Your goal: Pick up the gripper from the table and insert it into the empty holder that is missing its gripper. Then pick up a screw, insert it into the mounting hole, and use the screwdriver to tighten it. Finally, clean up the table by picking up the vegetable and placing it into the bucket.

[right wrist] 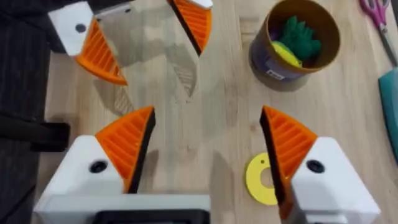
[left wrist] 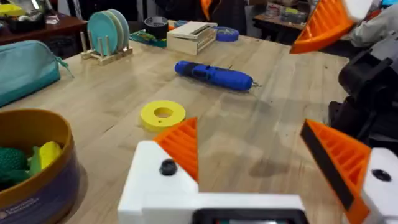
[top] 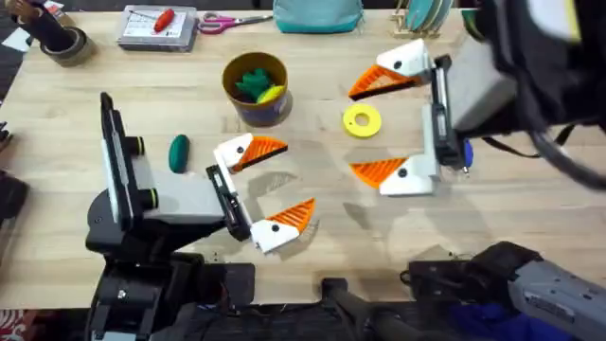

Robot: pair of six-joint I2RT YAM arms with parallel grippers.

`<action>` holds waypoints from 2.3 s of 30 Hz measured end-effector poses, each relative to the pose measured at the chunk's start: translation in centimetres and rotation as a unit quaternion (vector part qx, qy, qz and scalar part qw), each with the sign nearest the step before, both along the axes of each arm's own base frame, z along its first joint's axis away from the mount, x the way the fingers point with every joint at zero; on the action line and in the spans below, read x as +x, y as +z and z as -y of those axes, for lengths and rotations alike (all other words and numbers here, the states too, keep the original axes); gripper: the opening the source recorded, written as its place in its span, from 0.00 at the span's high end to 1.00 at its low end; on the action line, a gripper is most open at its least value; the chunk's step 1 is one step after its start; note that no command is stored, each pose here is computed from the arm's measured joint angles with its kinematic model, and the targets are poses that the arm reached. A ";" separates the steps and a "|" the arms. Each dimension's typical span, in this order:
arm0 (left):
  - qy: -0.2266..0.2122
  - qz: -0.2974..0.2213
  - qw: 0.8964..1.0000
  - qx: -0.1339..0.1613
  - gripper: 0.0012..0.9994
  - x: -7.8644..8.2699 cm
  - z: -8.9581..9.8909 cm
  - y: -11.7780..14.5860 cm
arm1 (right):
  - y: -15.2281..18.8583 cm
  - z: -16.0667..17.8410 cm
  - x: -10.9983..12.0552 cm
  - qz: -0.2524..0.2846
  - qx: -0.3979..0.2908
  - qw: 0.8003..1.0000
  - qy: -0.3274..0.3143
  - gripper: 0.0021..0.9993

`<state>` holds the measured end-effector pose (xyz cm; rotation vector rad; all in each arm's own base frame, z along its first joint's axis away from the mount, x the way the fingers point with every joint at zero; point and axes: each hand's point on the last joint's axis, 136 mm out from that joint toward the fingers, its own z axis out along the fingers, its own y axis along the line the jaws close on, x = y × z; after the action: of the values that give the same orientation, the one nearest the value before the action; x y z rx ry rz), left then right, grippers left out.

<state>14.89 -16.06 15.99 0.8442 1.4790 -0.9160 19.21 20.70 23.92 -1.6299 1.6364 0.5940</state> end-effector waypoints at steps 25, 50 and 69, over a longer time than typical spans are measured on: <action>0.000 0.000 1.000 0.000 0.01 0.0 0.0 0.0 | -4.4 2.7 -0.6 -0.052 0.109 0.993 -0.012 0.01; 0.000 0.000 1.000 0.000 0.01 0.0 0.0 0.0 | -4.9 2.9 -0.3 -0.059 0.096 0.993 -0.027 0.05; 0.000 0.003 1.000 0.002 0.99 0.0 0.0 0.0 | -5.3 3.2 0.1 -0.066 0.086 0.993 -0.045 0.05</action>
<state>14.88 -16.07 16.00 0.8495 1.4746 -0.9108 19.28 17.48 18.66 -1.4118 1.6942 0.7882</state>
